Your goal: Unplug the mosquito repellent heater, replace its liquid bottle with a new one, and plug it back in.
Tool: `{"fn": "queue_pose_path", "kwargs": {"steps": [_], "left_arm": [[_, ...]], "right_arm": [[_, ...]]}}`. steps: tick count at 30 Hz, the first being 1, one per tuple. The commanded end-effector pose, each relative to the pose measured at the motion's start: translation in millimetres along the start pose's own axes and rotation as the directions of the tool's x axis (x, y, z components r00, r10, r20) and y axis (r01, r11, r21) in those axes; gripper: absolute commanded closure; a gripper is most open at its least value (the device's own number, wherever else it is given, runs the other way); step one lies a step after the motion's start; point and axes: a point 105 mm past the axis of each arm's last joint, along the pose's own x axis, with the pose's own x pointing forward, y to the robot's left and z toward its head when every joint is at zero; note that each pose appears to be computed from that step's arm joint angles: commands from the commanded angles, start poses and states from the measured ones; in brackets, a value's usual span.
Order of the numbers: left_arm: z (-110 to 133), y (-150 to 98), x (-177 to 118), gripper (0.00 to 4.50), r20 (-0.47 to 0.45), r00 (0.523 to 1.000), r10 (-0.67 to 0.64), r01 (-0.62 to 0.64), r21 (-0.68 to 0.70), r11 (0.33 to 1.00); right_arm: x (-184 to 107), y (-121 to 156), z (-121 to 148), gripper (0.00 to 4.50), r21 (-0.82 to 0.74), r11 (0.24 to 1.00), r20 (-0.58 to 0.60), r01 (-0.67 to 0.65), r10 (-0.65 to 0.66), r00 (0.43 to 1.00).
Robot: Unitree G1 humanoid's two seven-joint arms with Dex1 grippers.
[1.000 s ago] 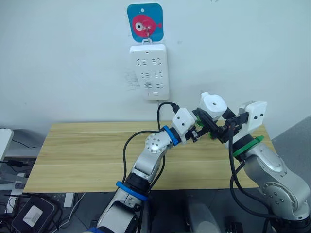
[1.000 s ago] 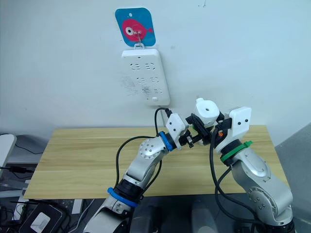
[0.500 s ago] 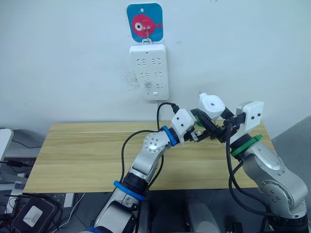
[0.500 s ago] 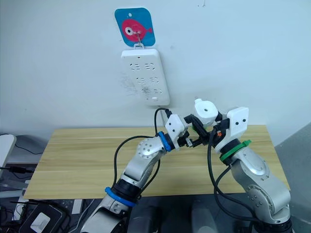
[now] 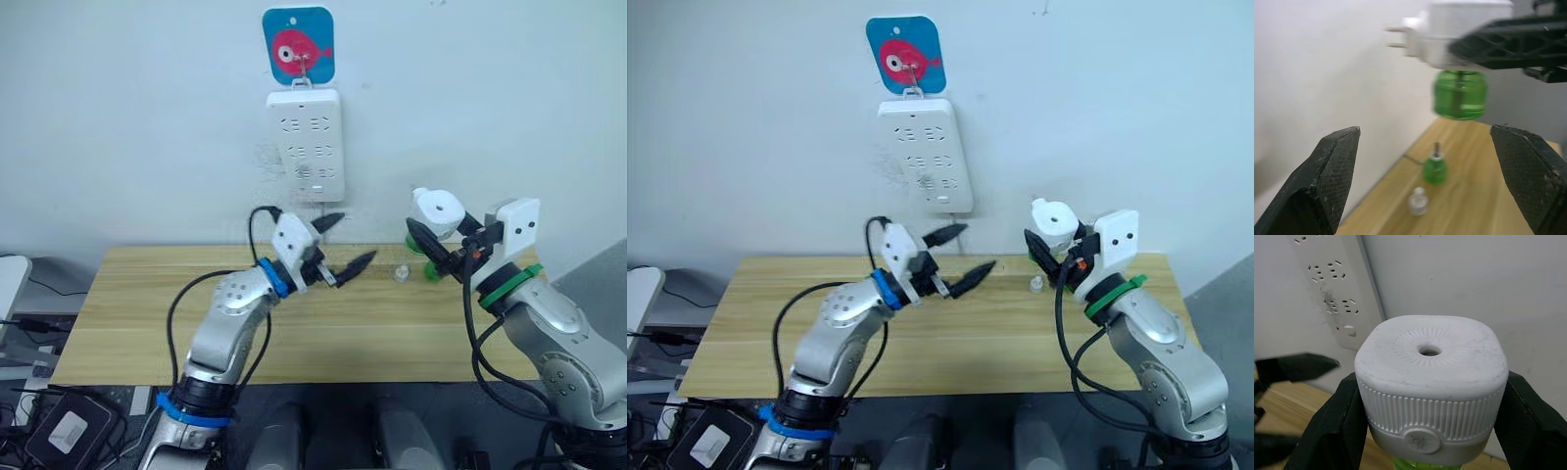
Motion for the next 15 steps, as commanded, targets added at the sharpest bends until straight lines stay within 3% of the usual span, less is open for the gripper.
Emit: {"fn": "queue_pose_path", "kwargs": {"steps": [1,6,12,15], "left_arm": [[26,32,-17,0.0,0.054,0.987,0.151,-0.154,0.056,0.986],[44,77,-31,0.0,0.062,0.955,0.291,-0.297,0.153,0.942],[46,93,-18,0.0,0.035,0.968,0.249,-0.252,0.174,0.952],[40,91,-10,0.0,-0.004,0.985,0.173,-0.171,0.158,0.973]], "right_arm": [[0,5,18,1.44,-0.032,0.998,0.052,-0.05,0.052,0.997],[2,14,13,1.44,-0.041,0.992,0.024,-0.118,0.119,0.993],[6,16,12,1.44,-0.031,0.991,0.033,-0.133,0.134,0.99],[6,17,14,1.44,-0.027,0.991,0.038,-0.134,0.135,0.99]]}}
